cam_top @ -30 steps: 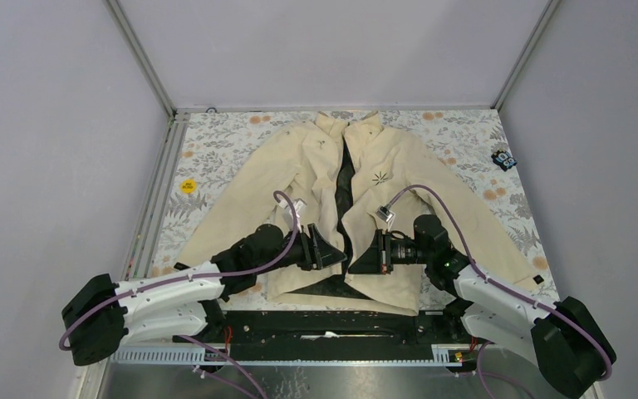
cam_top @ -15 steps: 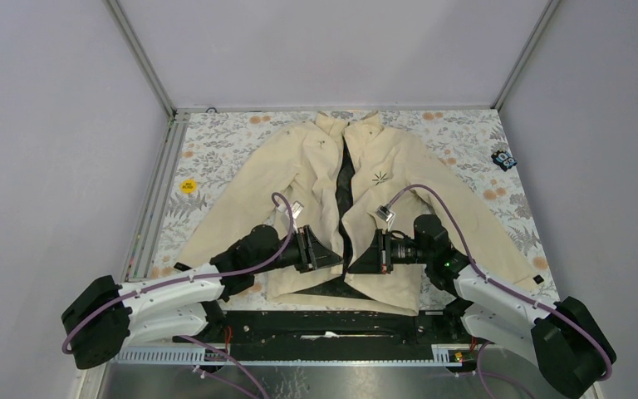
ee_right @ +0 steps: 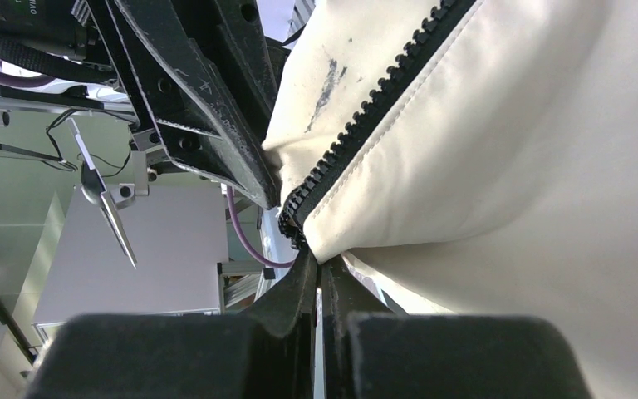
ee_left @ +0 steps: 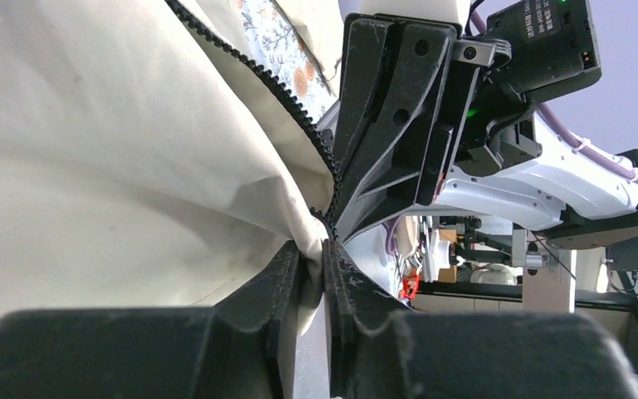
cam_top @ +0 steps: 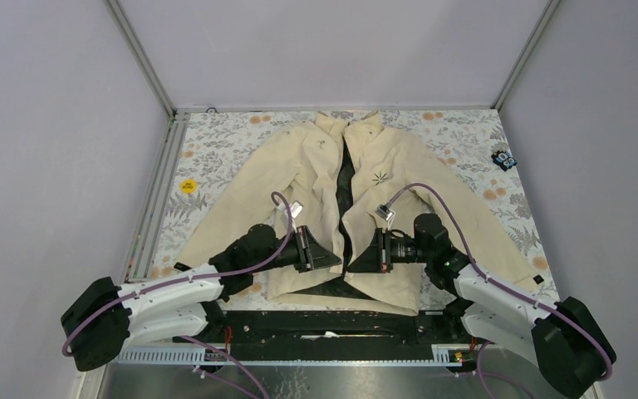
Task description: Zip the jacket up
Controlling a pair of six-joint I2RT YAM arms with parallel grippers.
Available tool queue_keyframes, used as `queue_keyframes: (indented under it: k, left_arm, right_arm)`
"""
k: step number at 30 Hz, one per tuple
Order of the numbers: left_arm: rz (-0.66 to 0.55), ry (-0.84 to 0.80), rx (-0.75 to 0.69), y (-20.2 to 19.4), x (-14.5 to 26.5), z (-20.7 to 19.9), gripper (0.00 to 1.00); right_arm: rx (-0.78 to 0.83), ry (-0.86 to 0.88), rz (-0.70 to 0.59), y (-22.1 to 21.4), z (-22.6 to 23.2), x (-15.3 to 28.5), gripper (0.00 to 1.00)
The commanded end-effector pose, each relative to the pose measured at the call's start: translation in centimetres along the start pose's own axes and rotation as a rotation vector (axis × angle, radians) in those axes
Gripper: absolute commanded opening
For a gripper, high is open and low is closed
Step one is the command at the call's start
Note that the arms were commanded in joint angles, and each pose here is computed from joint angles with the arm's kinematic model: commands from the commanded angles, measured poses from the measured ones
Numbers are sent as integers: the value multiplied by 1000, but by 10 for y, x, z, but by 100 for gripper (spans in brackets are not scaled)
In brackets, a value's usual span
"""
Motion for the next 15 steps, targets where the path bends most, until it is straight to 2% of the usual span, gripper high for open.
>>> queue_keyframes:
  k: [1,3,4,9,15]
  left_arm:
    - [6,-96,-81,7,-1,-17,12]
    - [10,-63,-118,7,-2,-13,2]
    - [6,-46,-153,8,-3,-11,0]
    - [-4,-3,-273,15,-6,-7,0]
    - [-33,-9,-338,18,0,-10,0]
  right_arm:
    - [69,54,-42,13,22,-1,0]
    - [60,60,-37,12,23,-1,0]
    - [51,66,-31,12,24,-1,0]
    - [9,93,6,10,31,-1,0]
    - [-92,67,5,10,26,-3,0]
Point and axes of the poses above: each gripper's point midway between its finger pads, its own x axis back along the fingers, its own z axis along the line the jaws close on, y = z × x, the point moved 7 cm from there along x, back along the fingers, and after that the axes turned 11 degrees about -x, right-handed, at the moved point
